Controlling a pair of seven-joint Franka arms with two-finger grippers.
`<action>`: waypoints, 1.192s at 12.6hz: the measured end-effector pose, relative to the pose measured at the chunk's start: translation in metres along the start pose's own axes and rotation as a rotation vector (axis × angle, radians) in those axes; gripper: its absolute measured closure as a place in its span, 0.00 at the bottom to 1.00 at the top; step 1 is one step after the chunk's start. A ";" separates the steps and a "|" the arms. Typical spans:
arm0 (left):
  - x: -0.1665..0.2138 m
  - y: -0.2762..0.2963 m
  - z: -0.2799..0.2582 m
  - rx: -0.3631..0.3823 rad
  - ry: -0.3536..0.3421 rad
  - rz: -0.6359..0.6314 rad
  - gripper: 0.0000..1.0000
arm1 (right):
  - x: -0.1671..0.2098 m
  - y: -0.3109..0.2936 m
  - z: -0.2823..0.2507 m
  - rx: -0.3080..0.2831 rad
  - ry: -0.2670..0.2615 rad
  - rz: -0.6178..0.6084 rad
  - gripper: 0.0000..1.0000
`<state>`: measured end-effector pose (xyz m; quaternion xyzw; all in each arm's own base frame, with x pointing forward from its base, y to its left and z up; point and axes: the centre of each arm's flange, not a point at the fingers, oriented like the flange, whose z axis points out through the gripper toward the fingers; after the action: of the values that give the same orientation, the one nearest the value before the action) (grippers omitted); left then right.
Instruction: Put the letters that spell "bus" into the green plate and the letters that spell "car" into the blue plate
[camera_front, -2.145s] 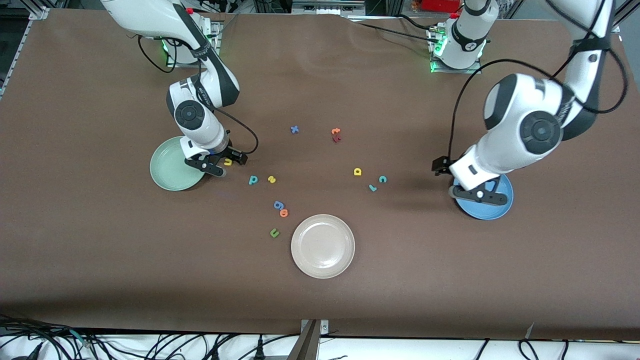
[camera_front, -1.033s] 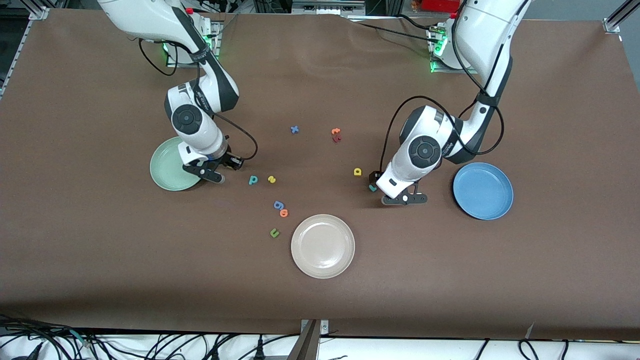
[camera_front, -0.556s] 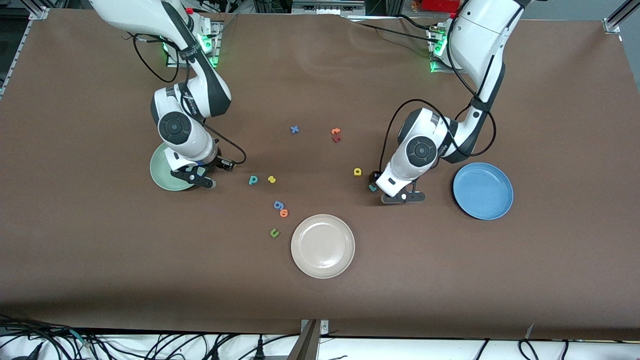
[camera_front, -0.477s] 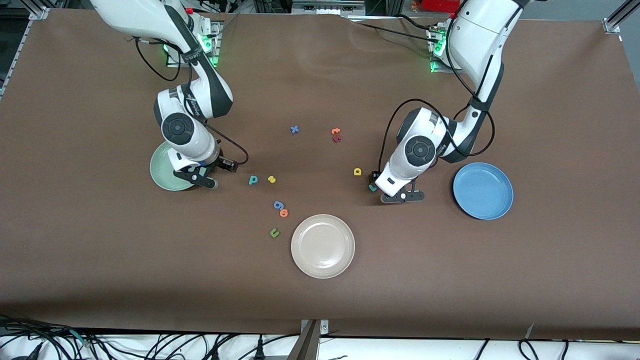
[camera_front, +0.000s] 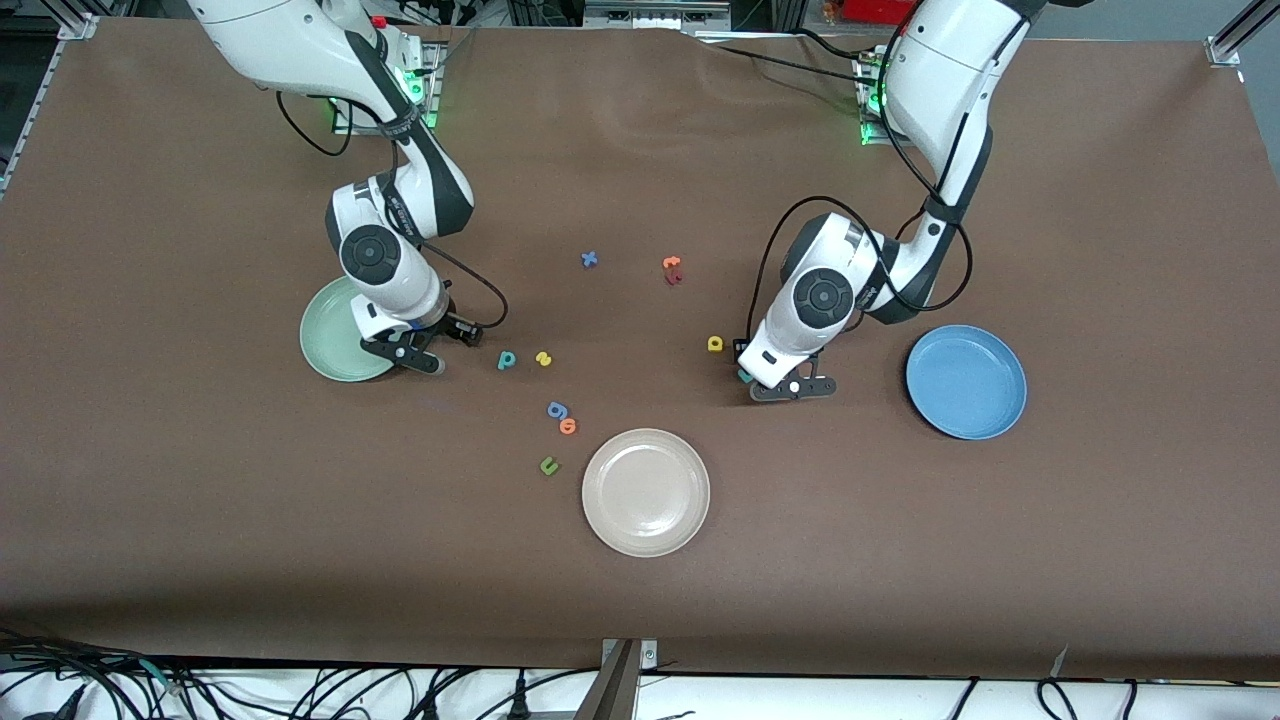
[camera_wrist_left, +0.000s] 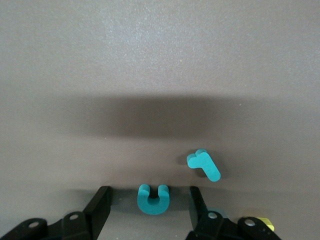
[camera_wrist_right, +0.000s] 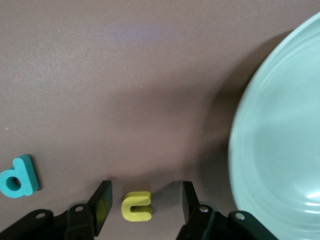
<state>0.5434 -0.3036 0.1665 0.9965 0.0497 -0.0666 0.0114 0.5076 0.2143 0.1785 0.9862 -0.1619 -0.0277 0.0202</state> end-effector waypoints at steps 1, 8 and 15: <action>0.000 0.000 -0.001 -0.001 0.001 0.000 0.33 | -0.003 -0.003 0.000 0.001 0.001 0.000 0.36; 0.001 0.001 -0.006 -0.005 0.009 0.001 0.72 | -0.007 -0.007 0.000 0.002 0.003 -0.008 0.74; 0.035 -0.042 -0.032 -0.015 0.044 0.145 0.72 | 0.071 0.086 -0.088 -0.091 -0.075 -0.218 0.74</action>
<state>0.5774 -0.2572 0.1933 0.9986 -0.0221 -0.0432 0.0227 0.5533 0.1131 0.2672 0.9943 -0.0527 -0.0741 0.0557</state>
